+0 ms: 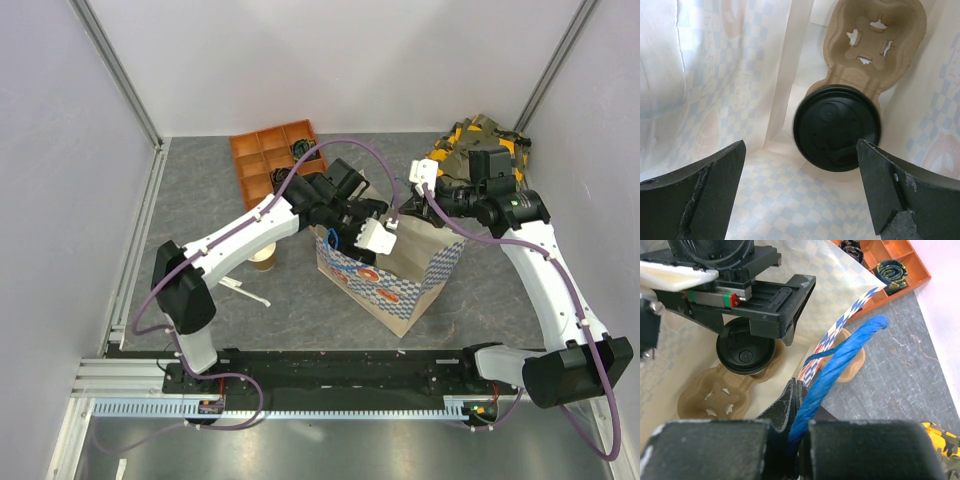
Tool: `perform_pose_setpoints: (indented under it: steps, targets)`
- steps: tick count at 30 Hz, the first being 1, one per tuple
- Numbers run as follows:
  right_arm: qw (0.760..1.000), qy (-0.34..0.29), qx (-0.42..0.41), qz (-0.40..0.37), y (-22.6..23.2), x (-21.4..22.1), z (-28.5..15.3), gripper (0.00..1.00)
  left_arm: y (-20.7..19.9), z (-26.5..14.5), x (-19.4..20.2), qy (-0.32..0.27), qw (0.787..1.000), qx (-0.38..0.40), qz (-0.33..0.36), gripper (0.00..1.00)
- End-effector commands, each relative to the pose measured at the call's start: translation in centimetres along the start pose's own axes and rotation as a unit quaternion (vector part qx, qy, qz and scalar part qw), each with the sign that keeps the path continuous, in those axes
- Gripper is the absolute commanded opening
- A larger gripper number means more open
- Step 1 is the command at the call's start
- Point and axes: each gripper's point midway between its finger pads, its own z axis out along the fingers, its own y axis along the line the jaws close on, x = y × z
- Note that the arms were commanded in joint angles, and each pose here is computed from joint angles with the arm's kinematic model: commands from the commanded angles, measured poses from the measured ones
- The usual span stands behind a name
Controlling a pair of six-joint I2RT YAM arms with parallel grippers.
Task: Pack the takeout coffee
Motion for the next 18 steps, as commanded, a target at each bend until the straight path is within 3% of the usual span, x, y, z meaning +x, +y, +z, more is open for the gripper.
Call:
perform_pose_setpoints:
  steps: [1,18]
  targets:
    - [0.999,-0.027,0.000,-0.046,-0.1,-1.9,-0.6,0.00,0.4,-2.2,-1.6,-0.023,0.999,-0.021,0.035,1.00]
    - [0.997,-0.029,0.006,-0.069,-0.4,-1.8,-0.5,0.00,0.3,-3.8,-2.2,-0.025,0.997,-0.033,0.062,1.00]
